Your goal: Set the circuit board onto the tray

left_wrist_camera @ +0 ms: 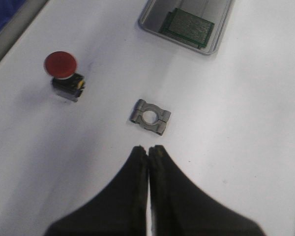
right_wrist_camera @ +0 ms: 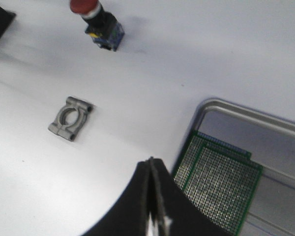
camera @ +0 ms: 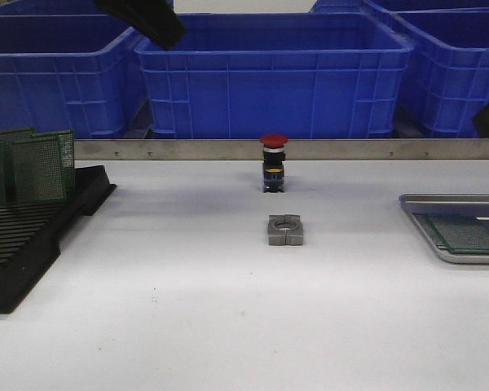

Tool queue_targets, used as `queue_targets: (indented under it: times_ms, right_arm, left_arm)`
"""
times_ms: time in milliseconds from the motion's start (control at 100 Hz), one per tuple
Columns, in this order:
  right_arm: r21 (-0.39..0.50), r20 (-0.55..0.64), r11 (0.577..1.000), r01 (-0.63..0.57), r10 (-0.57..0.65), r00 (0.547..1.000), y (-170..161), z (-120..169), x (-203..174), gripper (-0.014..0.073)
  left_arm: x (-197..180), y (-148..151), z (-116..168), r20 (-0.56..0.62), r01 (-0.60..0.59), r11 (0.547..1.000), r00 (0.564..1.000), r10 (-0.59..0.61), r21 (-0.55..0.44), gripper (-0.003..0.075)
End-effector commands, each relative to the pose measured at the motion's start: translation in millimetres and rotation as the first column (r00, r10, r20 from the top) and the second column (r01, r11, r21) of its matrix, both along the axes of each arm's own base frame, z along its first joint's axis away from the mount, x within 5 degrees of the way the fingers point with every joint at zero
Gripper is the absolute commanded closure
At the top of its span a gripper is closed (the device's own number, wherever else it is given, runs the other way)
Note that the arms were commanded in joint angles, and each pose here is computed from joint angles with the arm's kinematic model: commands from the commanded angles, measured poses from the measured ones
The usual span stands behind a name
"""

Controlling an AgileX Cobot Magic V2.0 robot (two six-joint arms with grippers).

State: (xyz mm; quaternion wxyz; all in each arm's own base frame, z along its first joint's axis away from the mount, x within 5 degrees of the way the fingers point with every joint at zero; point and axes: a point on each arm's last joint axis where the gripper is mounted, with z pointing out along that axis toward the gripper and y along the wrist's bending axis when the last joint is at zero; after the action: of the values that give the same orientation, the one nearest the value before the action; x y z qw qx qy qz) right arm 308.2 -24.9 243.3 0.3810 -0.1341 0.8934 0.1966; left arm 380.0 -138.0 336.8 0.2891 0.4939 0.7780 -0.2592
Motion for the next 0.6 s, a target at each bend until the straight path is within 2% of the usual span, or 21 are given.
queue_targets:
  times_ms: [0,130,270,420,470,590]
  right_arm:
    - [-0.003,0.124,1.000,-0.008,0.008,0.992,8,37,-10,0.0707]
    - [-0.054,0.242,0.999,-0.005,0.018,0.970,25,66,-23,0.0707]
    - [-0.083,0.355,0.996,-0.019,0.047,0.934,51,89,-40,0.0707]
    - [-0.066,0.426,0.997,-0.026,0.052,0.903,75,96,-67,0.0707]
    - [-0.063,0.443,0.997,-0.036,0.061,0.895,82,96,-77,0.0707]
    - [-0.071,0.489,0.997,-0.002,0.037,0.871,88,90,-101,0.0707]
  left_arm:
    - [-22,13,47,0.064,-0.017,0.997,0.998,0.022,-0.075,0.0741]
    - [-31,37,66,0.111,-0.169,0.981,0.978,0.178,-0.091,0.0741]
    - [-53,56,82,0.183,-0.304,0.942,0.927,0.328,-0.145,0.0741]
    - [-92,70,96,0.299,-0.431,0.868,0.818,0.491,-0.247,0.0741]
    - [-105,75,96,0.317,-0.481,0.826,0.766,0.559,-0.295,0.0741]
    - [-141,84,92,0.360,-0.529,0.763,0.675,0.644,-0.372,0.0741]
